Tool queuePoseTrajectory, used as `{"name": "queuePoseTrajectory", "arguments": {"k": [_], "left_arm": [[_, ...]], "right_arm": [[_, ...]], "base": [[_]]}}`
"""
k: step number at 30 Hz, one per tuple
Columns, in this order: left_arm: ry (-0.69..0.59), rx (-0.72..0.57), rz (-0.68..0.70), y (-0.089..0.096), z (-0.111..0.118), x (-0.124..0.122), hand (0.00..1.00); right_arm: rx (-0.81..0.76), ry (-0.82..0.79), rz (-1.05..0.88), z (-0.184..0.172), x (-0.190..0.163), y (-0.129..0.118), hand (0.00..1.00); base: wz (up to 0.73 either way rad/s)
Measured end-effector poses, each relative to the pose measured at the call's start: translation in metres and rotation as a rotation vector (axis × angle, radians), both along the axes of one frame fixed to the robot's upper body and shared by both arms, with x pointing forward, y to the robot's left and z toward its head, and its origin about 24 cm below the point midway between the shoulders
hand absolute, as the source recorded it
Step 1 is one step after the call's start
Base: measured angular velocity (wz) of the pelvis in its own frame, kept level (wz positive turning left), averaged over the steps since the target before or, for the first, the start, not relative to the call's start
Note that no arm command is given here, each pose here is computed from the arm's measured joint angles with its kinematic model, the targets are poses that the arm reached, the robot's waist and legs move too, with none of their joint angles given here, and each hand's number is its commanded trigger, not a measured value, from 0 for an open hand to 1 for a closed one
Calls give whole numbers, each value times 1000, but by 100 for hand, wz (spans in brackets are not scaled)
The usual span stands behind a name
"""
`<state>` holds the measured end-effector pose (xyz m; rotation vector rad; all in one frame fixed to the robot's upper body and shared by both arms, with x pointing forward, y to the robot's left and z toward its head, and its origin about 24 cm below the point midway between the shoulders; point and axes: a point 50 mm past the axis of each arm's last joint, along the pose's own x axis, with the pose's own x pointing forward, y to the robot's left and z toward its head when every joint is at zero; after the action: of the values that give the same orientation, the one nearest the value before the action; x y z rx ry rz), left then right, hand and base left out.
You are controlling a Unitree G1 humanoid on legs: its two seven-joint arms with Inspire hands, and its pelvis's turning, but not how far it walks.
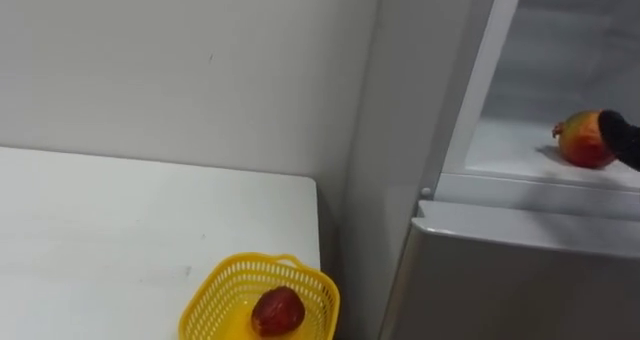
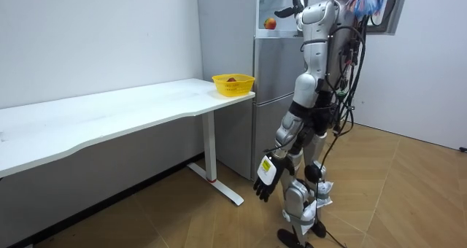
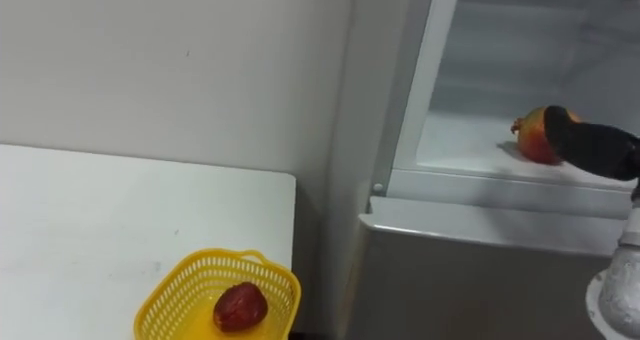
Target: Retrieve from the upper fridge
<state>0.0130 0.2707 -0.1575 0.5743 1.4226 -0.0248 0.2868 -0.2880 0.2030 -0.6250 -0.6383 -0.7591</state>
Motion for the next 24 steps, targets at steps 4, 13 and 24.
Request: {"name": "queuePoseTrajectory", "arguments": {"k": [4,13,24], "left_arm": [[6,10,-9,7,3,-2,0],[16,-2,-28,10,4,0,0],[16,-2,-14,10,4,-4,0]], "right_arm": [[33,47,15,-5,6,-5,0],[100,238,42,-28,24,-15,0],[73,313,41,-31,27,-25,0]], "base": [[0],[5],[1]]}}
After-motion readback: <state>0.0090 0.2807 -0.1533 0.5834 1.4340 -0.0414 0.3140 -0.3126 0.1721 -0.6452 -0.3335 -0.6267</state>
